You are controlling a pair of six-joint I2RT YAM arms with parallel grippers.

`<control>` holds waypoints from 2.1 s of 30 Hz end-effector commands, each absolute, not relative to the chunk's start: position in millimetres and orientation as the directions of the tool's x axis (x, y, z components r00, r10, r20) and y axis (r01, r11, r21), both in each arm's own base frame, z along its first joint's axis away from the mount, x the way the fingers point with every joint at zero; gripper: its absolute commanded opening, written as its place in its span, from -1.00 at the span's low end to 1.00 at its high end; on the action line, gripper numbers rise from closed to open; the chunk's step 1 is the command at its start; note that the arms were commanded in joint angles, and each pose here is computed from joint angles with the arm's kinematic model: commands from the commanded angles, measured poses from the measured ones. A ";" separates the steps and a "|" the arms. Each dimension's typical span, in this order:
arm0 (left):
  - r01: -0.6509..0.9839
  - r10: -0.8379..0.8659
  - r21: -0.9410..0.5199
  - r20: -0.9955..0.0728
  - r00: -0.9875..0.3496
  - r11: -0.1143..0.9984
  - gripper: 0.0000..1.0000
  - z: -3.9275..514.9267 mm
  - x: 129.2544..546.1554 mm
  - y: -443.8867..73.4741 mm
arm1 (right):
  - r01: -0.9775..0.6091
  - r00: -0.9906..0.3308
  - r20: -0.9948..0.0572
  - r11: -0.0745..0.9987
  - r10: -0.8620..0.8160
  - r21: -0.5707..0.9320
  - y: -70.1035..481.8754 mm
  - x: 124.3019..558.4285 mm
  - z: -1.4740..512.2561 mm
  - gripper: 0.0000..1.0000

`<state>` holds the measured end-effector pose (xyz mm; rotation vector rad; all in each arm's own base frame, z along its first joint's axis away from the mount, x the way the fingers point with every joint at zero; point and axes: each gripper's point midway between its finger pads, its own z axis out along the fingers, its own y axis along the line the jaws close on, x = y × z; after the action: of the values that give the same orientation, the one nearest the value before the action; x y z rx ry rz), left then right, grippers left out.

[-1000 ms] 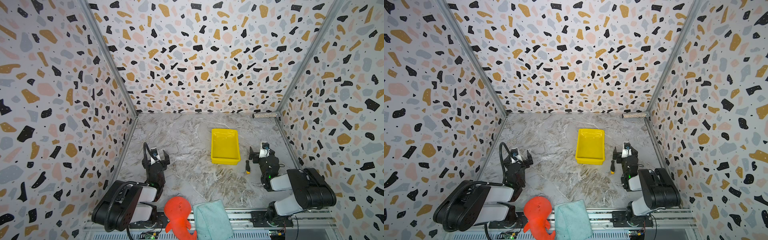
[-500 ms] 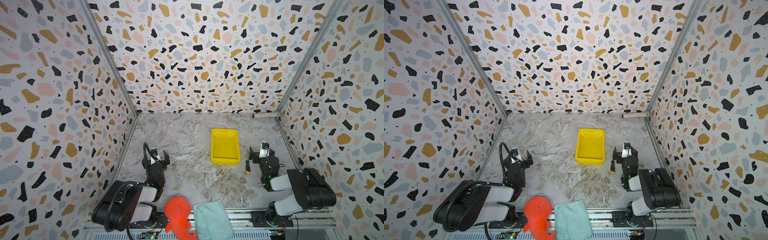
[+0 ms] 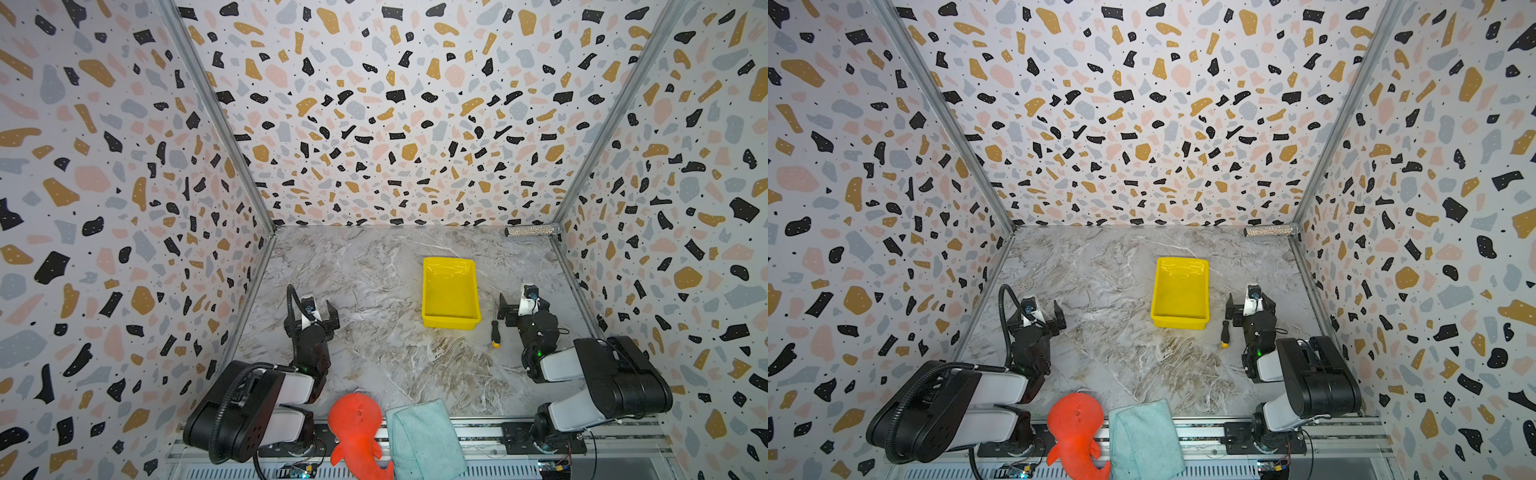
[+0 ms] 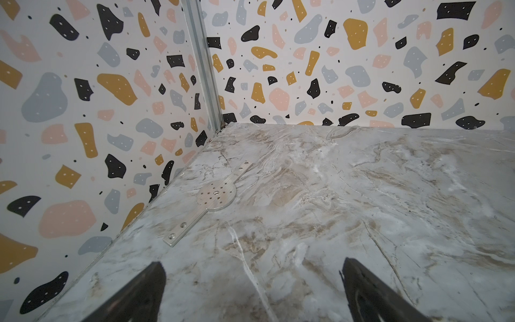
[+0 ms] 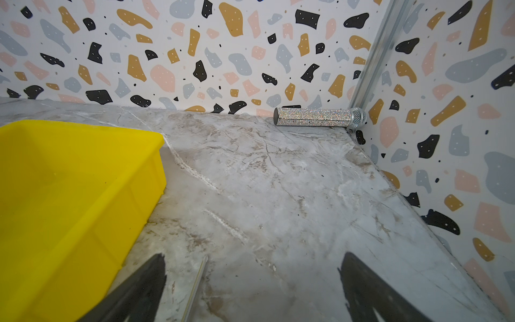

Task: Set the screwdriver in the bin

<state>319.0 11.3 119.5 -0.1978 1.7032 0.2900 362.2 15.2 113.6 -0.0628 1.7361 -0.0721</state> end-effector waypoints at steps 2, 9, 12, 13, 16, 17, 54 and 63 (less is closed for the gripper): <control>-0.307 0.014 0.039 -0.996 -0.083 0.951 0.99 138.2 324.2 11.9 | 0.006 -0.137 -0.988 0.997 -0.073 -0.075 15.2 367.3 123.9 0.98; -0.307 0.014 0.039 -0.996 -0.084 0.951 0.99 138.1 324.2 11.9 | 0.006 -0.138 -0.988 0.997 -0.073 -0.075 15.0 367.2 123.6 0.98; -0.307 0.014 0.039 -0.996 -0.083 0.951 0.99 138.0 324.2 11.9 | 0.005 -0.138 -0.988 0.997 -0.073 -0.074 15.2 367.1 123.6 0.98; -0.307 0.013 0.038 -0.996 -0.083 0.951 0.99 138.0 324.2 11.9 | 0.004 -0.138 -0.988 0.997 -0.074 -0.075 15.4 367.1 123.7 0.98; -0.307 0.013 0.038 -0.996 -0.083 0.951 0.99 138.1 324.2 11.9 | 0.005 -0.137 -0.988 0.997 -0.072 -0.074 14.8 367.2 124.1 0.98; -0.308 0.014 0.039 -0.996 -0.084 0.951 0.99 138.1 324.1 12.1 | 0.007 -0.139 -0.988 0.997 -0.073 -0.074 14.3 367.1 123.4 0.98; -0.355 -0.358 -0.235 -0.871 -0.336 0.905 0.99 146.3 285.2 -19.3 | 0.204 -0.365 -0.831 0.907 0.420 0.368 25.5 258.1 119.0 0.98; -0.538 -0.388 -0.173 -0.865 -0.316 0.825 1.00 139.0 264.5 16.4 | 0.229 -0.444 -0.803 0.917 0.397 0.327 29.6 266.5 103.9 0.98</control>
<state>271.6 -1.9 129.2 -0.5817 2.0022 0.1141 257.5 24.7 91.4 0.4456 2.0599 0.1856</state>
